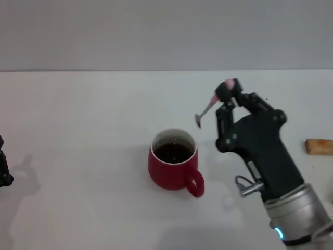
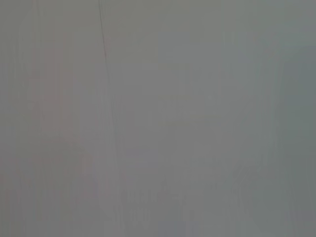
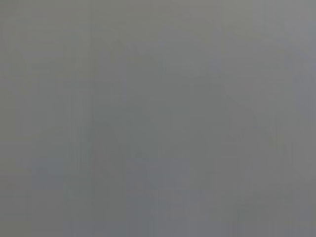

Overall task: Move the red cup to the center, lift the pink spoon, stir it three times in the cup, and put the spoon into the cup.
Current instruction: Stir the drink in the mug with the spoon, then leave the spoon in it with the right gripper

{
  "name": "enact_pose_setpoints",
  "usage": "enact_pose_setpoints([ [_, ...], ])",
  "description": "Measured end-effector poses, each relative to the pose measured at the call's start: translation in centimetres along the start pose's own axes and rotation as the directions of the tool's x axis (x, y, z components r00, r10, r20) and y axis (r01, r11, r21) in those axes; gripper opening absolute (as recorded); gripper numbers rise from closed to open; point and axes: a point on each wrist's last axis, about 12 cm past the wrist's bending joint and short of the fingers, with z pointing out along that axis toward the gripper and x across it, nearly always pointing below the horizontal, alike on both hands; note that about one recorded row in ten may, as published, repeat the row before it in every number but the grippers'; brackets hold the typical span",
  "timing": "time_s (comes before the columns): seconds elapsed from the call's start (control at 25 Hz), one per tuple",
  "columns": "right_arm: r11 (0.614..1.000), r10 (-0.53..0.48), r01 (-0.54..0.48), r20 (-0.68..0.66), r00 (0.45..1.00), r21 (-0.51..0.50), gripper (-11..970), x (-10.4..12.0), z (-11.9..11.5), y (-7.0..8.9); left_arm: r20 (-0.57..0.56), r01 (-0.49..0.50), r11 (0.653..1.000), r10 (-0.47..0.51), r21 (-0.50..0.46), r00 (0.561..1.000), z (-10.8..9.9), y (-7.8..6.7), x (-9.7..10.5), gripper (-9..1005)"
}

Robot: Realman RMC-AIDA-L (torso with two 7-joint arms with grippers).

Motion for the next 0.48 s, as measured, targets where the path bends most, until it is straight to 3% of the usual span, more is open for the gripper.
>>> enact_pose_setpoints([
  [0.48, 0.997, 0.010, -0.016, -0.083, 0.997, -0.072, 65, 0.95, 0.96, 1.07, 0.004, 0.000, 1.000, 0.000, 0.001, 1.000, 0.12, -0.01, -0.05, -2],
])
